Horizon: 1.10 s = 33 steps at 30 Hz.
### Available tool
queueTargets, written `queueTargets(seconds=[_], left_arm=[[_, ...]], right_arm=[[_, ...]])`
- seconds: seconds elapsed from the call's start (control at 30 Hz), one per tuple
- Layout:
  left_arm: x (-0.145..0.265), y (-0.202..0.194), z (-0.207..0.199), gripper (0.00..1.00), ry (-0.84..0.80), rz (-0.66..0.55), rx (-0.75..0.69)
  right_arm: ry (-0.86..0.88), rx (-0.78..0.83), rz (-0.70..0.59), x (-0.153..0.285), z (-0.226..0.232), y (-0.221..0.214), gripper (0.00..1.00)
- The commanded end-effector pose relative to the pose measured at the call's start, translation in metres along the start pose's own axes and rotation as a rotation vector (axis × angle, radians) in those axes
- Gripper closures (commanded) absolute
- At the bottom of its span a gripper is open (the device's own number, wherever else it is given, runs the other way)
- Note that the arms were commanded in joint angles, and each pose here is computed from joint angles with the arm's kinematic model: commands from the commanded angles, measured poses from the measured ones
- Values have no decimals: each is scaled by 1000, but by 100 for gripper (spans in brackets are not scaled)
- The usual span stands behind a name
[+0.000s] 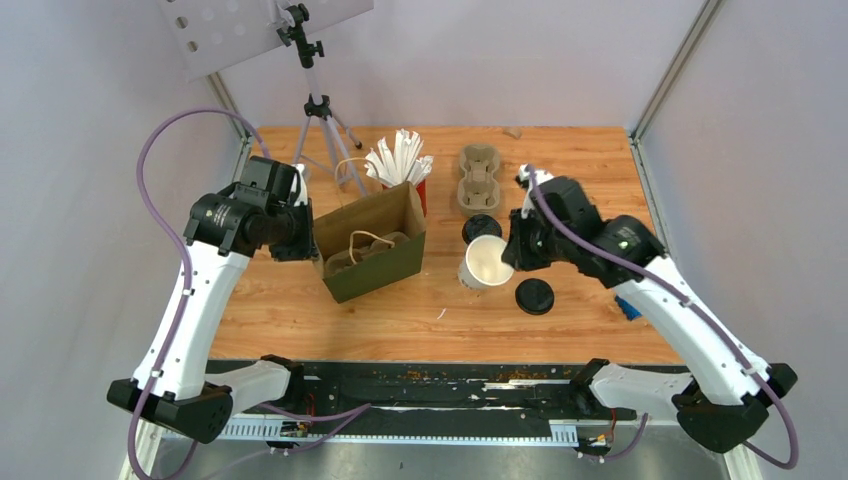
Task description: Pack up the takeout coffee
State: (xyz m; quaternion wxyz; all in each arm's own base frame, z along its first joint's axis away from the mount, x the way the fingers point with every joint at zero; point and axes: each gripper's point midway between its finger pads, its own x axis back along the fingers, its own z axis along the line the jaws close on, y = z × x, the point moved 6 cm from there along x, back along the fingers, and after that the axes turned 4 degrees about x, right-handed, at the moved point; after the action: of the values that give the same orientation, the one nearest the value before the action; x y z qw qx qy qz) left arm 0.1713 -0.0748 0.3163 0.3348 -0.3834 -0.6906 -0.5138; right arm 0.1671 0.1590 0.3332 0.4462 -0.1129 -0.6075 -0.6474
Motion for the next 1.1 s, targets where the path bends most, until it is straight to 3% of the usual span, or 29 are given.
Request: queueTargets(seconds=[0.0, 0.13, 0.33, 0.53, 0.8, 0.9, 1.0, 1.03, 1.07], left_arm=[[7, 17, 3, 89, 19, -95, -15], [13, 25, -2, 81, 0, -125, -14], [27, 35, -3, 49, -5, -194, -30], [44, 46, -4, 39, -4, -274, -67], [56, 52, -6, 32, -34, -322, -136], [65, 56, -11, 28, -66, -350, -147], [67, 57, -10, 12, -66, -399, -120], [65, 56, -8, 2, -61, -408, -111], [67, 54, -6, 0, -59, -431, -99]], right_arm=[[-34, -46, 64, -39, -11, -32, 99], [-43, -46, 138, -76, -19, -60, 98], [-48, -72, 188, -102, -26, -88, 87], [-65, -83, 205, -118, -34, -101, 84], [-221, -123, 158, -94, -52, -82, 54], [-314, -169, 149, -88, -69, -81, 39], [-384, -205, 166, -93, -88, -83, 26], [-401, -203, 173, -97, -92, -84, 18], [-414, -200, 172, -102, -97, -84, 11]])
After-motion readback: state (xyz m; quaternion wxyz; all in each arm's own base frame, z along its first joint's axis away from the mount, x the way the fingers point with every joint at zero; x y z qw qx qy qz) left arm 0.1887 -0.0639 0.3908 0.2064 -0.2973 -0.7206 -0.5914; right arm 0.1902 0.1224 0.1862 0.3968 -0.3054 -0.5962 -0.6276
